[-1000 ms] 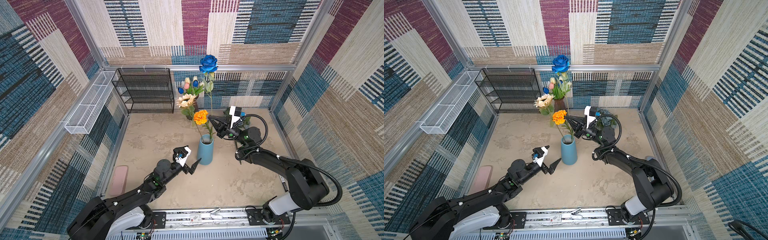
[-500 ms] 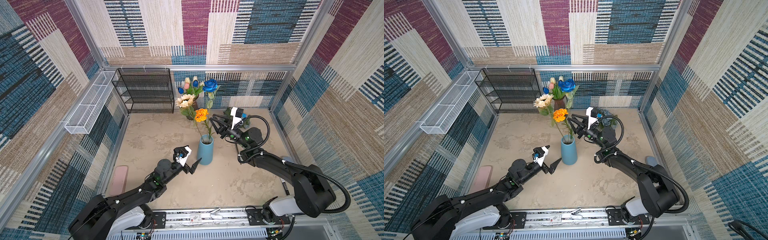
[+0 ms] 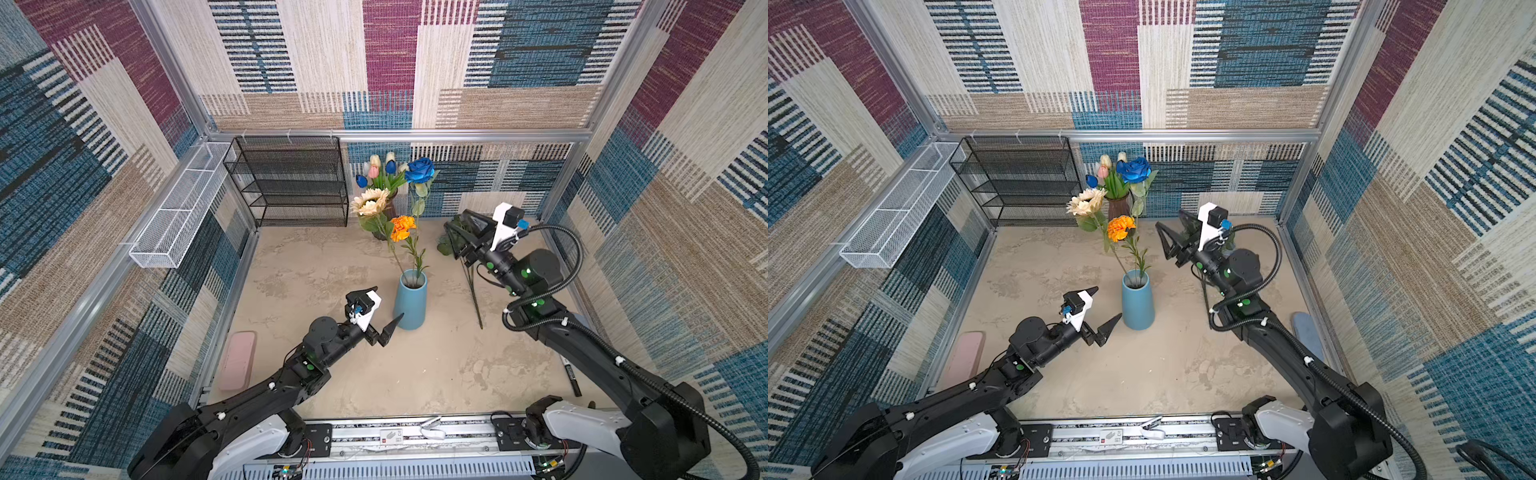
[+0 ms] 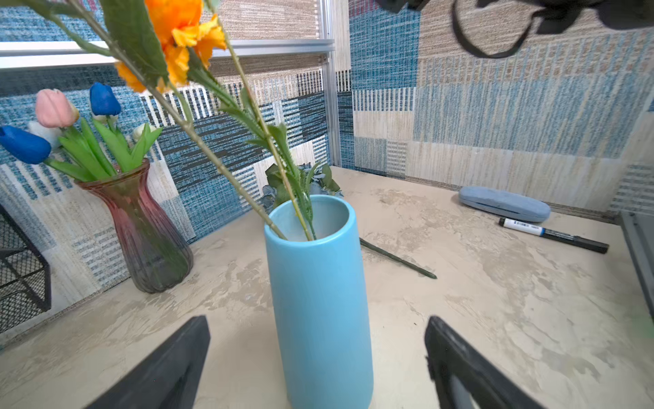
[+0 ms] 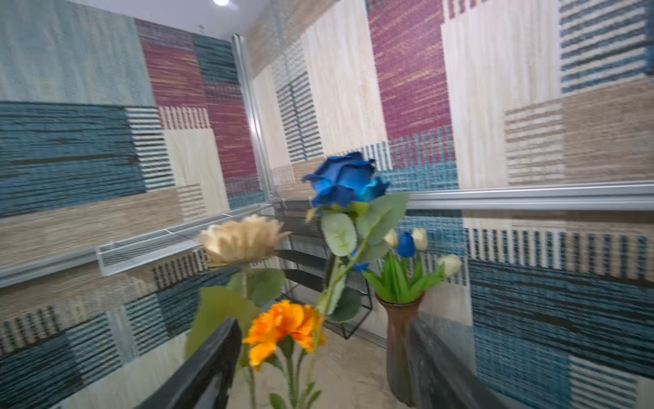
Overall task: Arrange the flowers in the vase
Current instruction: 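Carry the dark blue rose over the teal vase and lower its stem in, then open the right gripper and return it to the pale blue rose bunch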
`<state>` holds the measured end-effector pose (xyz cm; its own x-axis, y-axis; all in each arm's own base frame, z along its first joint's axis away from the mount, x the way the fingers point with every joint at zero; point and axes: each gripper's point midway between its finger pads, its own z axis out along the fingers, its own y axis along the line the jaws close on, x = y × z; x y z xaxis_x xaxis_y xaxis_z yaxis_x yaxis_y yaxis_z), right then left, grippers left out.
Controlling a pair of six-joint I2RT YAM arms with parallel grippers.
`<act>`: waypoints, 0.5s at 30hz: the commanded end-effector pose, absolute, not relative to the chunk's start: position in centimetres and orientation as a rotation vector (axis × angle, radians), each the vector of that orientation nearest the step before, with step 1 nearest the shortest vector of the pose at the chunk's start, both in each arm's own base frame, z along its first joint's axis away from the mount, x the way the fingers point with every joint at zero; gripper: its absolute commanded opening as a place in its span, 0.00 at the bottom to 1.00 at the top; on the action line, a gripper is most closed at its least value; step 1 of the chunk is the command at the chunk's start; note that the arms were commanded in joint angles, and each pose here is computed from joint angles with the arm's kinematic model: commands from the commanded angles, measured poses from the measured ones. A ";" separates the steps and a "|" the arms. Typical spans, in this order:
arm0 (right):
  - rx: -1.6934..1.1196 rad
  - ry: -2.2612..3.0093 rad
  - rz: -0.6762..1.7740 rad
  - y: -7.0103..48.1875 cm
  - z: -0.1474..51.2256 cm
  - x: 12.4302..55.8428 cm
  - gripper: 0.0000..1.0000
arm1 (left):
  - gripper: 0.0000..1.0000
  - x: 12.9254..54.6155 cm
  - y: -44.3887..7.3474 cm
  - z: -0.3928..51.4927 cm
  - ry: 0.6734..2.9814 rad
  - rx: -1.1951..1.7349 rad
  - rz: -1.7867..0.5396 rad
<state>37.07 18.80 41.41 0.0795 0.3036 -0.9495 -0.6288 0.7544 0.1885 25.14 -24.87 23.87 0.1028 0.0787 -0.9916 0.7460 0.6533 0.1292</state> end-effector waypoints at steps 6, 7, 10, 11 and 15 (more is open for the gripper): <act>-0.054 2.167 0.526 11.8 19.7 44.1 0.72 | 0.99 21.6 -26.4 24.1 1.334 0.935 -0.692; -0.036 2.235 0.466 11.1 17.6 44.3 0.69 | 0.99 21.5 -26.3 23.9 1.335 0.938 -0.689; -0.019 2.374 0.362 10.0 13.0 44.7 0.65 | 0.99 21.2 -26.2 22.8 1.370 0.962 -0.689; -0.007 2.402 0.330 9.6 11.9 44.9 0.65 | 0.99 21.1 -26.1 22.7 1.374 0.964 -0.691; 0.033 2.474 0.255 8.9 9.3 46.1 0.62 | 0.99 21.2 -26.1 22.1 1.387 0.961 -0.689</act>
